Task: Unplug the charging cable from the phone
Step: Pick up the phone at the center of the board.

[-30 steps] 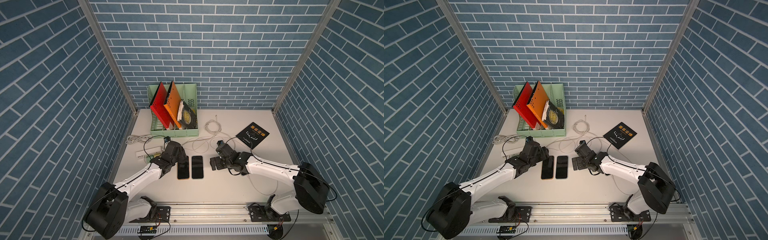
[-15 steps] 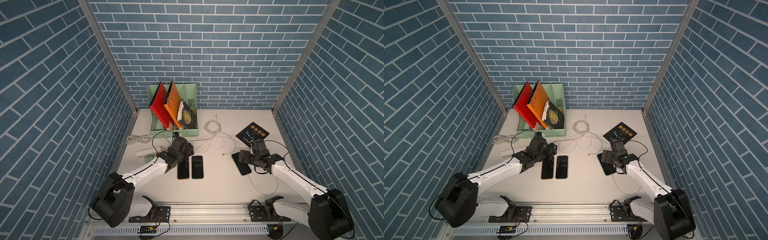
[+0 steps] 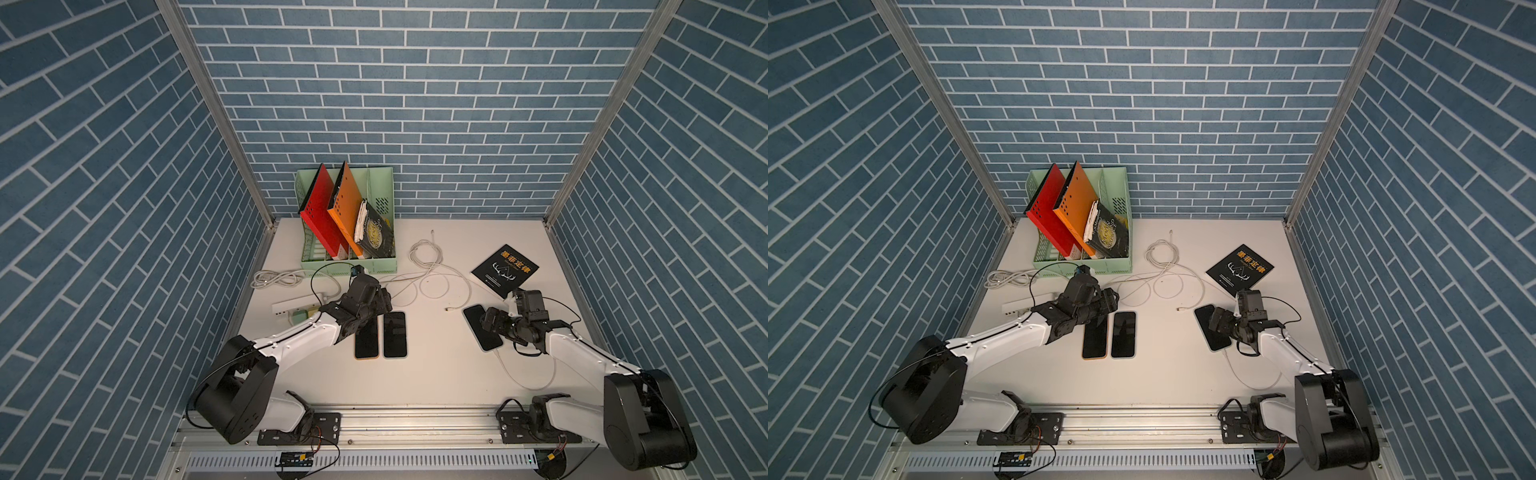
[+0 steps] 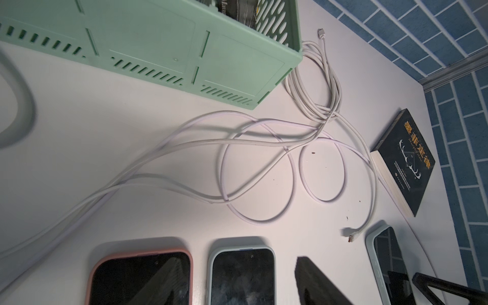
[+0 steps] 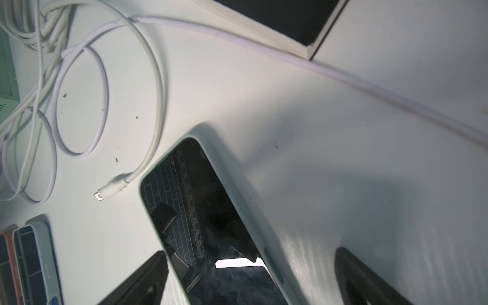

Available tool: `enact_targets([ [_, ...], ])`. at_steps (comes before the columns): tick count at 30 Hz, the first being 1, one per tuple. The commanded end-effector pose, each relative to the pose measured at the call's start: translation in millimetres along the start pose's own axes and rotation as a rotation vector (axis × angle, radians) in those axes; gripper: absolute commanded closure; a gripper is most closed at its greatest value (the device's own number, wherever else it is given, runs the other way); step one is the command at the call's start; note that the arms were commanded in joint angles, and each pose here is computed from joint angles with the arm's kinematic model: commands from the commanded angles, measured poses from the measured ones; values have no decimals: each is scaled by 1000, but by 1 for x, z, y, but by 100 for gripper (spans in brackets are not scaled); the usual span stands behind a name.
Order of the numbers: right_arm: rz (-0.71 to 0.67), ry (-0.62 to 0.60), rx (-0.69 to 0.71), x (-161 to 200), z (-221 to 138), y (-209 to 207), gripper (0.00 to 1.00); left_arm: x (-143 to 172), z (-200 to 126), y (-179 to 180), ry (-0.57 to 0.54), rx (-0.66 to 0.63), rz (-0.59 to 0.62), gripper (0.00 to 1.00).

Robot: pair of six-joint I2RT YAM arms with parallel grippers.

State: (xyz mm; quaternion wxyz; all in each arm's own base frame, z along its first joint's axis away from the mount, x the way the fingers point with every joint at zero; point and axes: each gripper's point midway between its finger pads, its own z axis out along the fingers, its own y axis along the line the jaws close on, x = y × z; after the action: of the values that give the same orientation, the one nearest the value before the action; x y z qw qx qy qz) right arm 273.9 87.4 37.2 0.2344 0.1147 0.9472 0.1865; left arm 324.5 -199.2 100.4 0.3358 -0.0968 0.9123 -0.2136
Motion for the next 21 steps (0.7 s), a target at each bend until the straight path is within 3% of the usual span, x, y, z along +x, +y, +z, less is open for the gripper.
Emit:
enact_targets([
  [1,4,16,-84,-5,7,16,0,-2,0,-2,-10,-1,3,27],
  [21,-75,122,-243,23,23,90,0,5,11,2,8,-11,-10,27],
])
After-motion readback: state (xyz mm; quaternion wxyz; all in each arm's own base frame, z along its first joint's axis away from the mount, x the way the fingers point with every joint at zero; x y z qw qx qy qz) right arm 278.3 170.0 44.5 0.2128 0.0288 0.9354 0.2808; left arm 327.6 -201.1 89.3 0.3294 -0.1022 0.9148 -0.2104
